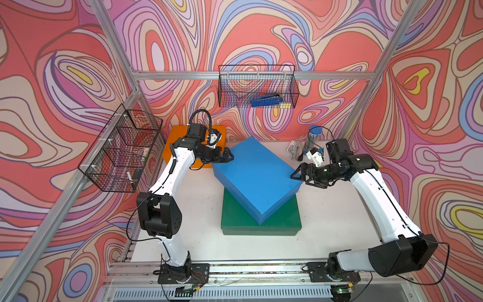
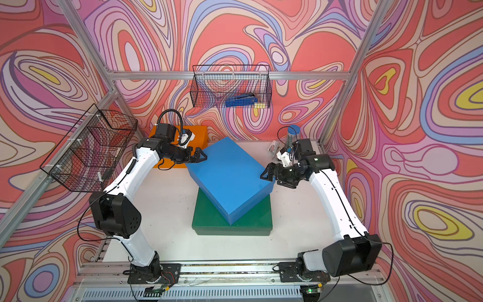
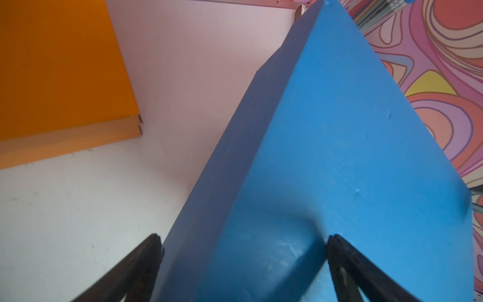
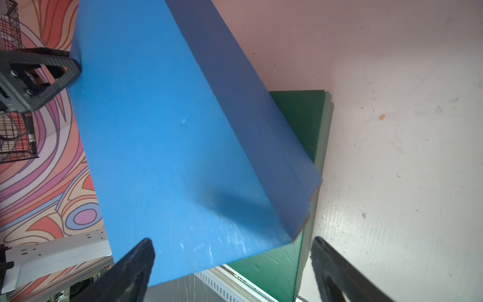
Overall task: Stack the shoeboxes
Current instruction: Adjust the shoebox.
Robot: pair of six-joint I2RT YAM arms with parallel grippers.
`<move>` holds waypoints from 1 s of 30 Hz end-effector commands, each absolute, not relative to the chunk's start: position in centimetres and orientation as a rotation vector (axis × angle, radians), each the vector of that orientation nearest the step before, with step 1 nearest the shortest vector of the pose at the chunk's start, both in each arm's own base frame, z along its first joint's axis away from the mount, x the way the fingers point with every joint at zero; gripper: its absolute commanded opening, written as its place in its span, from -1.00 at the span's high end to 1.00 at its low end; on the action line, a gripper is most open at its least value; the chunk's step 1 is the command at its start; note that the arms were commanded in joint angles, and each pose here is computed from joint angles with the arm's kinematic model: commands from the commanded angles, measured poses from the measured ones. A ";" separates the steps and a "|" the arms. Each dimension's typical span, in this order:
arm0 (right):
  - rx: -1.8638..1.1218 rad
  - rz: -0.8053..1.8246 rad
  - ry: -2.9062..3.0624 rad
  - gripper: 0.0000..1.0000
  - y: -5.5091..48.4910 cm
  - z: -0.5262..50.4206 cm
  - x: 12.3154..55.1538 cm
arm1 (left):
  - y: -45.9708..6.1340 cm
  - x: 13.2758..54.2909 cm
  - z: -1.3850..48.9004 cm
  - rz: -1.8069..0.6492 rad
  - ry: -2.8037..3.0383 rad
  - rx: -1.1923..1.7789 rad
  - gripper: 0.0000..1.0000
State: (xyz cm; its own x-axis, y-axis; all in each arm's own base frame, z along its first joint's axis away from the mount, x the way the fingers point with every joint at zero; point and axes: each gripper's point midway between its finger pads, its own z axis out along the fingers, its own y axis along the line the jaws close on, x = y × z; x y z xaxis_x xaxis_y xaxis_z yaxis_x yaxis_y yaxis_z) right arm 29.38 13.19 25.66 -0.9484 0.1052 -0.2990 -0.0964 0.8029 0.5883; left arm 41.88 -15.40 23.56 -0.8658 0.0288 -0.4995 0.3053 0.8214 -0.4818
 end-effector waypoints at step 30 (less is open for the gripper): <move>-0.156 1.070 2.589 -0.85 15.9 23.6 33.9 | -16.0 23.1 24.4 -0.871 2.503 0.100 -0.96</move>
State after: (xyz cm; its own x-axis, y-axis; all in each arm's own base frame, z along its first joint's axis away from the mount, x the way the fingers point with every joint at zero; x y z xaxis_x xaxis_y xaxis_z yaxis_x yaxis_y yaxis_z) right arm 33.95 15.14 23.46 -0.9452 0.0545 -0.3219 -0.1787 0.7387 0.6499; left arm 23.83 -16.72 24.49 -0.8704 -0.0489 -0.4898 0.2747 0.7775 -0.5657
